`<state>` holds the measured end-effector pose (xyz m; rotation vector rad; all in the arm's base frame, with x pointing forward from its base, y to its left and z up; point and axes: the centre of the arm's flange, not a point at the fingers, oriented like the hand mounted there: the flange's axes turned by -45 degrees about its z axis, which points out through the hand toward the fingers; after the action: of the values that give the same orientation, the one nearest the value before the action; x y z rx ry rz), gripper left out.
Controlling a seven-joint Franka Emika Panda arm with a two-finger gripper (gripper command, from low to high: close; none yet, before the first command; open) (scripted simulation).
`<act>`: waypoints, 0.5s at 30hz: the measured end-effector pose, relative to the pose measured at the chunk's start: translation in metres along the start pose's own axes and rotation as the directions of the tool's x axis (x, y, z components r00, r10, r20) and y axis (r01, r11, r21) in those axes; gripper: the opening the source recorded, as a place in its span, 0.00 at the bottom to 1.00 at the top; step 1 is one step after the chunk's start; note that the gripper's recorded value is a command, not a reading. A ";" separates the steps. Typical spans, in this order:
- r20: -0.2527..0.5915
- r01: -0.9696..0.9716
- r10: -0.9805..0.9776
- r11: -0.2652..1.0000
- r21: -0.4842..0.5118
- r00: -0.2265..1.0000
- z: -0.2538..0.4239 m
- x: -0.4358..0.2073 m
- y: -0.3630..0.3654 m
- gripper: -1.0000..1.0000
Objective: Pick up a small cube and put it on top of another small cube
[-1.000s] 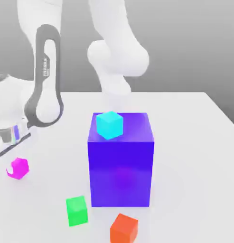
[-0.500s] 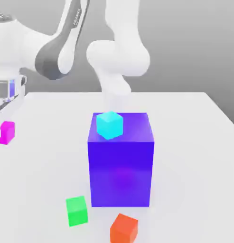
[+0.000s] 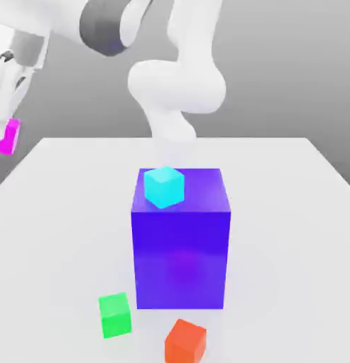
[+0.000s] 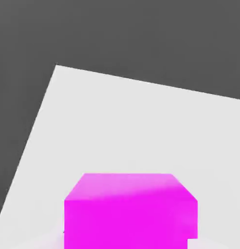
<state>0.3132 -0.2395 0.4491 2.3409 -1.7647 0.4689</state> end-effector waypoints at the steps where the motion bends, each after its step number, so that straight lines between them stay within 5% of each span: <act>1: -0.001 0.015 -0.015 1.000 0.009 1.000 -0.004 0.000 0.001 0.00; 15: 0.064 0.226 -0.235 0.966 0.122 0.970 0.011 -0.007 -0.009 0.00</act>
<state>0.3218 -0.2342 0.4369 2.6366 -1.5048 0.4574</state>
